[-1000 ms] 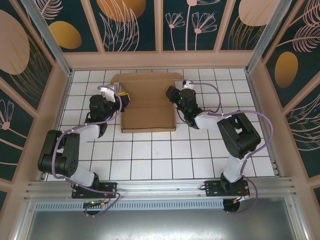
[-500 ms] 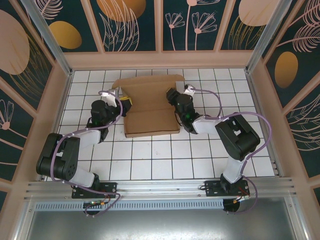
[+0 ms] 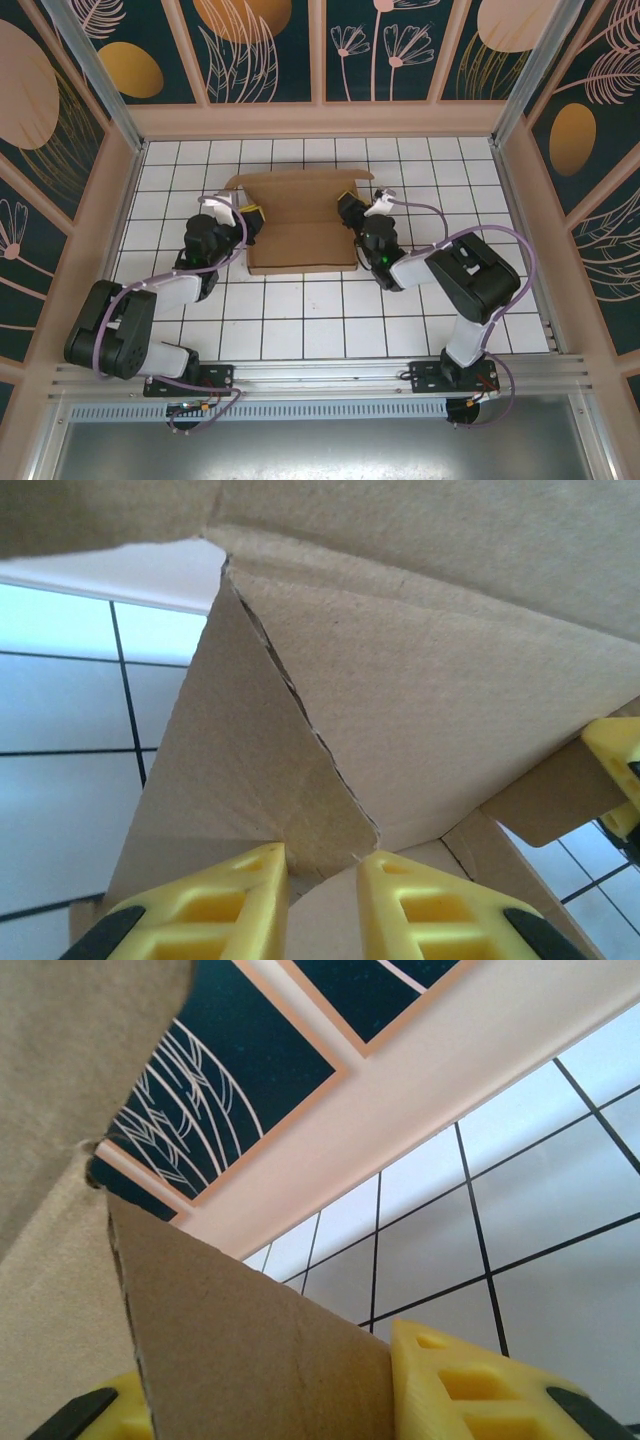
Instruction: Fold the paper box
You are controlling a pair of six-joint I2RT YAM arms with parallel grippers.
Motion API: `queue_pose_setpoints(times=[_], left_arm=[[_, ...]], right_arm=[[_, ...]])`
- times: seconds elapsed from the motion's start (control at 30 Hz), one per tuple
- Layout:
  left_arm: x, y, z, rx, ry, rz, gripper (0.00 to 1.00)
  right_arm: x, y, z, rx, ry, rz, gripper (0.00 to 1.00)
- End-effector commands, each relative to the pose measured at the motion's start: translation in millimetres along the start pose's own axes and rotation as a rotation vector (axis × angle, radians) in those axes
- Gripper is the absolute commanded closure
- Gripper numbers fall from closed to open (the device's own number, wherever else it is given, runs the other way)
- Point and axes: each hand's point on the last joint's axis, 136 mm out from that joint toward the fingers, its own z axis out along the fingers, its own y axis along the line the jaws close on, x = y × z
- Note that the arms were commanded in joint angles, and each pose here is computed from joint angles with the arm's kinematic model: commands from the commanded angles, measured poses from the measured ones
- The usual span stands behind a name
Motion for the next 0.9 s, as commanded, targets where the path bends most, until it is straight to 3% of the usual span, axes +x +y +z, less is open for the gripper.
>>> queue_pose_setpoints(times=[0.0,0.53,0.87], left_arm=[[20,-21,-6,0.070,0.063,-0.027,0.76],[40,11,-41,-0.123,0.050,-0.128,0.80],[43,-10,-42,-0.052,0.063,-0.167,0.80]], right_arm=[[31,39,-21,-0.158,0.112,-0.006,0.66],[42,17,-54,-0.134,0.111,-0.046,0.67],[27,30,-39,-0.124,0.077,-0.103,0.67]])
